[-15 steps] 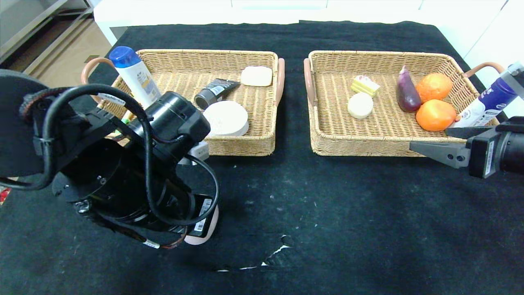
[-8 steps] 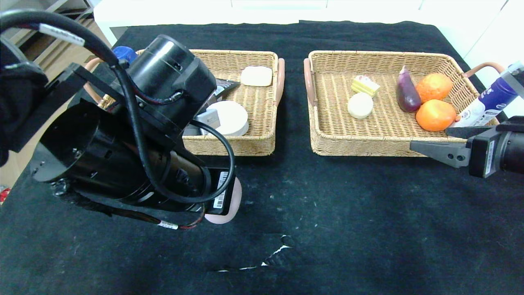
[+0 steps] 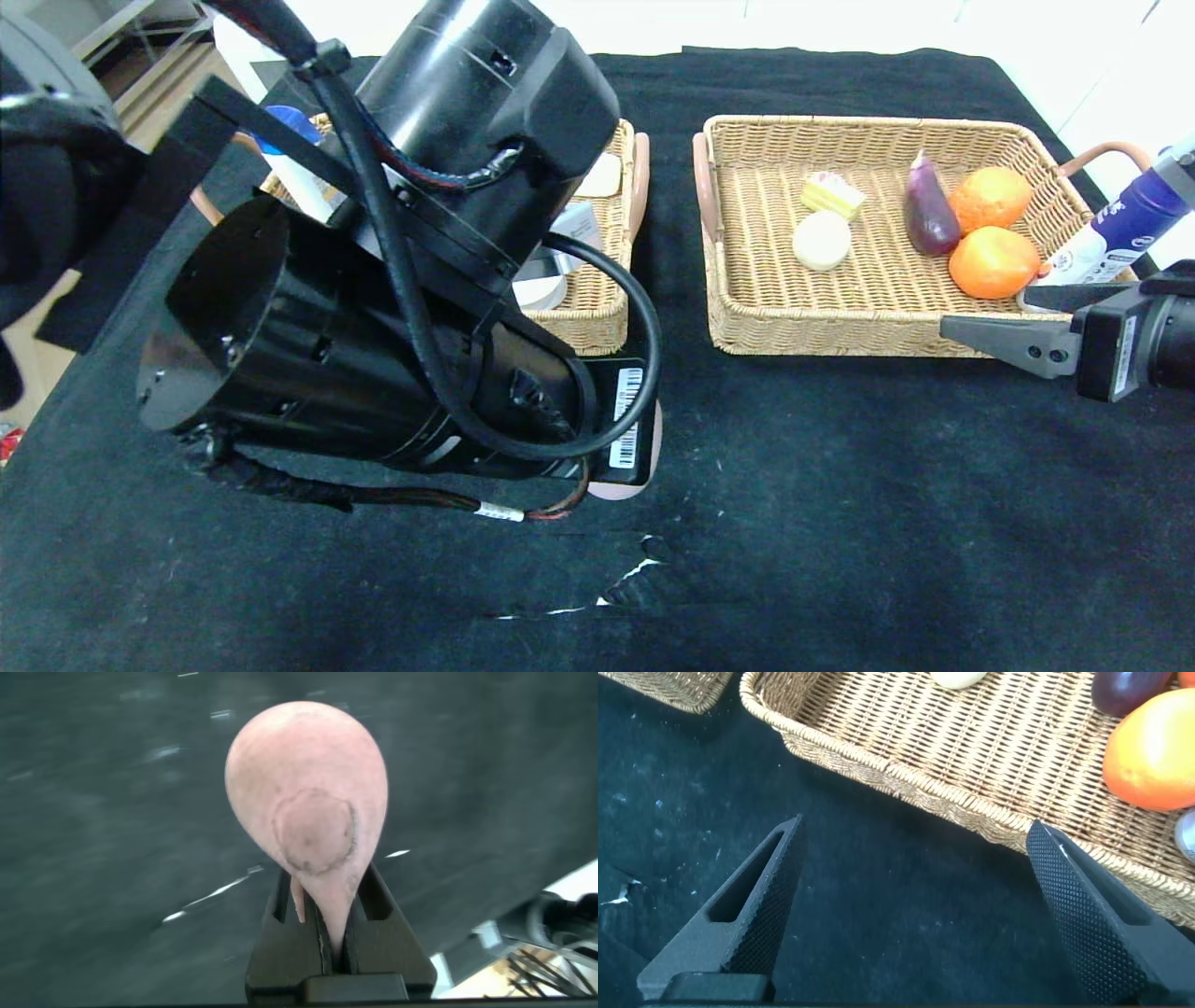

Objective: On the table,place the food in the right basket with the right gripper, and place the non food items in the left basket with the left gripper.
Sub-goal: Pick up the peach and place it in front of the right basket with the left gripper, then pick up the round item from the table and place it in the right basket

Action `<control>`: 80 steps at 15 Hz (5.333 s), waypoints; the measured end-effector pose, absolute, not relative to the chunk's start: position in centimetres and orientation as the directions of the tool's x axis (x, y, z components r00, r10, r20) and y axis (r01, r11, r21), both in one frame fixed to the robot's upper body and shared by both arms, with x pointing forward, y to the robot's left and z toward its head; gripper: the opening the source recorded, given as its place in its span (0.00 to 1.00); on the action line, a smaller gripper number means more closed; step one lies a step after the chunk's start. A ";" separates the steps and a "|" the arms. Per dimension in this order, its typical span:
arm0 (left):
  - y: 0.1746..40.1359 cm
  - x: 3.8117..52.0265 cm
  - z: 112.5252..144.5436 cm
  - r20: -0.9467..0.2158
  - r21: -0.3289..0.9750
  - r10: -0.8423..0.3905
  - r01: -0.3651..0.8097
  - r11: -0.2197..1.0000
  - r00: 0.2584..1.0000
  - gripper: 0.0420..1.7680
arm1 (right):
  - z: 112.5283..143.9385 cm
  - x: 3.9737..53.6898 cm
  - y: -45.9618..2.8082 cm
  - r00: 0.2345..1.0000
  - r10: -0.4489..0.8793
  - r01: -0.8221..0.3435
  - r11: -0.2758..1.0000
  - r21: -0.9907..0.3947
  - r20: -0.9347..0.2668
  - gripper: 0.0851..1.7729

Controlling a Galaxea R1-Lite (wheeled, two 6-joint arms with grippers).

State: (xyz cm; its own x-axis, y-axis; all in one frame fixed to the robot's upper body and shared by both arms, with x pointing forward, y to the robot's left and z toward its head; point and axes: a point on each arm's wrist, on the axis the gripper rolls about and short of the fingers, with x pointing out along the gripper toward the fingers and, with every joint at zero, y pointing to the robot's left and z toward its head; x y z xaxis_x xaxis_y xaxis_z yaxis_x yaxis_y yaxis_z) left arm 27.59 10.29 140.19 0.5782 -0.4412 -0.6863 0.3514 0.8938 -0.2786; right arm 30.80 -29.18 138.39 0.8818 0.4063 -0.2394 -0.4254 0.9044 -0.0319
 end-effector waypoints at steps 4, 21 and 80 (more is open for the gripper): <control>7.9 27.2 139.7 -0.660 -0.341 -0.525 0.409 0.847 0.537 0.07 | 138.5 30.7 -29.2 0.883 0.407 -0.426 0.904 -0.033 -0.235 0.96; 1.8 30.3 135.5 -0.586 -0.458 -0.648 0.461 0.760 0.486 0.07 | 138.7 30.5 -29.3 0.887 0.403 -0.421 0.906 -0.035 -0.226 0.96; 24.0 24.7 137.3 -0.431 0.032 -0.573 0.646 0.762 0.697 0.97 | 137.8 30.4 -28.2 0.859 0.443 -0.464 0.885 -0.028 -0.257 0.96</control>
